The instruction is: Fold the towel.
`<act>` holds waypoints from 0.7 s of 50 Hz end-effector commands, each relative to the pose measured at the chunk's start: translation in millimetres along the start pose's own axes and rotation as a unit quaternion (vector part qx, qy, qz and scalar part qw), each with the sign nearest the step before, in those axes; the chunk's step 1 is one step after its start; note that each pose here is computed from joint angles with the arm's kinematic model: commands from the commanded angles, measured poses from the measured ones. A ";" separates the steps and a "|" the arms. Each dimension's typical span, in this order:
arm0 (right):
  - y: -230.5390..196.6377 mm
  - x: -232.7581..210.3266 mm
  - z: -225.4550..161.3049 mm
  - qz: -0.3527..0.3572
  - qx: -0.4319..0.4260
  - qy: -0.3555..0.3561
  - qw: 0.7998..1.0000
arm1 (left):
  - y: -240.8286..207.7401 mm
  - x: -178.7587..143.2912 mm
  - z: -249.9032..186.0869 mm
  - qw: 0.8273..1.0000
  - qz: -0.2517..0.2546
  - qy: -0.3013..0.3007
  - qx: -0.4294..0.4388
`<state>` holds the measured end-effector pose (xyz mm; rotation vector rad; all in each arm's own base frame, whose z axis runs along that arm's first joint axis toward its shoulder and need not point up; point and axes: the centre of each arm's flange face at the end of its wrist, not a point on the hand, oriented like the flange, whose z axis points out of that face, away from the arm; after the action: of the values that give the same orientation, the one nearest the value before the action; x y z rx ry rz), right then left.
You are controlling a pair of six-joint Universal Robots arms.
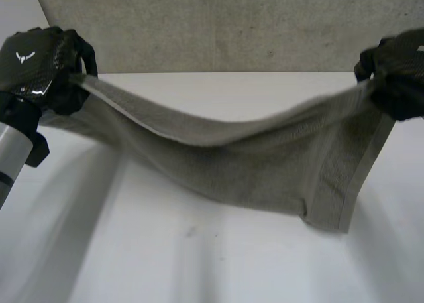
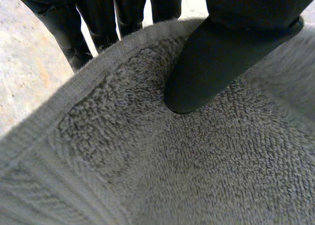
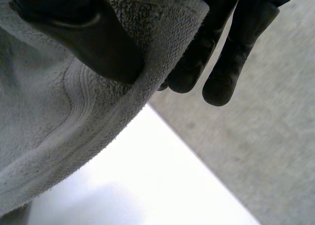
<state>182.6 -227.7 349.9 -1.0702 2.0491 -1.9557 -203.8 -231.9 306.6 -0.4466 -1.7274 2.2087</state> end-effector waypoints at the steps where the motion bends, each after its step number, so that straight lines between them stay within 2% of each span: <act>1: 44.2 -10.2 17.8 -0.006 -0.085 -0.046 0.995 | 64.4 -8.1 2.7 0.990 -0.005 -0.004 -0.138; 2: 54.5 -13.6 20.9 -0.011 -0.110 -0.063 0.992 | 64.6 -8.1 2.7 0.990 -0.005 -0.004 -0.138; 4: 64.0 -16.4 24.0 -0.020 -0.134 -0.078 0.988 | 97.9 -12.3 5.8 0.976 0.026 0.003 -0.215; 7: 80.9 -15.6 34.1 -0.045 -0.177 -0.092 0.979 | 111.2 -14.7 9.7 0.968 0.049 0.009 -0.247; 9: 86.3 -10.9 43.8 -0.054 -0.191 -0.084 0.977 | 129.6 -20.3 23.8 0.954 0.089 0.021 -0.287; 10: 87.7 -5.9 53.9 -0.059 -0.196 -0.071 0.976 | 129.7 -20.3 23.9 0.954 0.090 0.021 -0.287; 12: 85.5 -3.7 67.4 -0.066 -0.191 -0.058 0.978 | 127.7 -25.3 50.8 0.955 0.107 0.021 -0.275; 13: 75.1 -3.0 83.4 -0.077 -0.166 -0.041 0.982 | 127.7 -25.4 51.0 0.955 0.107 0.021 -0.275; 14: 75.0 -3.0 83.5 -0.077 -0.166 -0.041 0.982 | 115.3 -27.8 69.7 0.964 0.111 0.016 -0.243; 15: 58.3 -2.4 100.3 -0.089 -0.125 -0.018 0.988 | 115.1 -27.9 69.9 0.964 0.111 0.016 -0.243; 16: 36.6 3.7 115.2 -0.101 -0.075 0.014 0.992 | 95.3 -31.1 91.0 0.973 0.116 0.009 -0.198; 17: 36.3 3.7 115.3 -0.101 -0.074 0.014 0.992 | 70.9 -31.6 111.6 0.982 0.117 0.004 -0.148; 18: 13.4 13.6 127.0 -0.109 -0.021 0.049 0.993 | 70.6 -31.6 111.8 0.982 0.117 0.004 -0.148; 19: -9.8 26.1 134.6 -0.113 0.036 0.083 0.989 | 42.0 -27.2 130.1 0.989 0.113 0.004 -0.091; 20: -10.1 26.2 134.6 -0.113 0.037 0.084 0.989 | 7.5 -21.8 146.5 0.994 0.109 0.003 -0.026; 21: -36.1 37.8 138.8 -0.117 0.101 0.117 0.981 | 7.2 -21.8 146.7 0.994 0.109 0.003 -0.025; 22: -61.0 50.5 139.4 -0.113 0.166 0.154 0.967 | -25.4 -22.6 158.3 0.994 0.103 -0.008 0.037; 23: -61.3 50.6 139.4 -0.113 0.167 0.154 0.967 | -57.5 -25.1 166.5 0.990 0.097 -0.025 0.102; 24: -79.3 60.9 138.3 -0.103 0.221 0.182 0.953 | -57.9 -25.1 166.6 0.990 0.097 -0.025 0.102; 25: -79.5 61.0 138.3 -0.103 0.221 0.182 0.953 | -79.8 -29.0 170.3 0.984 0.088 -0.042 0.150; 26: -91.7 67.5 136.2 -0.090 0.262 0.201 0.940 | -80.1 -29.0 170.4 0.984 0.088 -0.042 0.151; 27: -100.8 71.5 131.8 -0.075 0.290 0.212 0.930 | -95.0 -32.5 171.5 0.978 0.076 -0.059 0.187; 30: -97.6 69.2 125.9 -0.056 0.281 0.209 0.935 | -104.1 -36.4 171.1 0.972 0.053 -0.075 0.217; 31: -97.5 69.2 125.9 -0.055 0.281 0.209 0.935 | -95.3 -37.3 170.3 0.975 0.041 -0.076 0.204; 32: -89.1 64.5 126.1 -0.051 0.258 0.200 0.944 | -95.2 -37.3 170.3 0.975 0.041 -0.076 0.204; 33: -89.0 64.4 126.1 -0.051 0.258 0.200 0.944 | -78.1 -38.0 167.8 0.981 0.032 -0.077 0.174; 34: -78.1 59.0 127.0 -0.045 0.231 0.187 0.954 | -77.9 -38.0 167.8 0.981 0.032 -0.077 0.173; 35: -65.1 52.2 128.8 -0.037 0.202 0.171 0.964 | -56.4 -37.8 163.4 0.987 0.029 -0.075 0.136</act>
<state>240.3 -364.6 443.5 -0.7213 1.4166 -2.7785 -240.8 -375.5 437.2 -0.3205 -1.3185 2.6257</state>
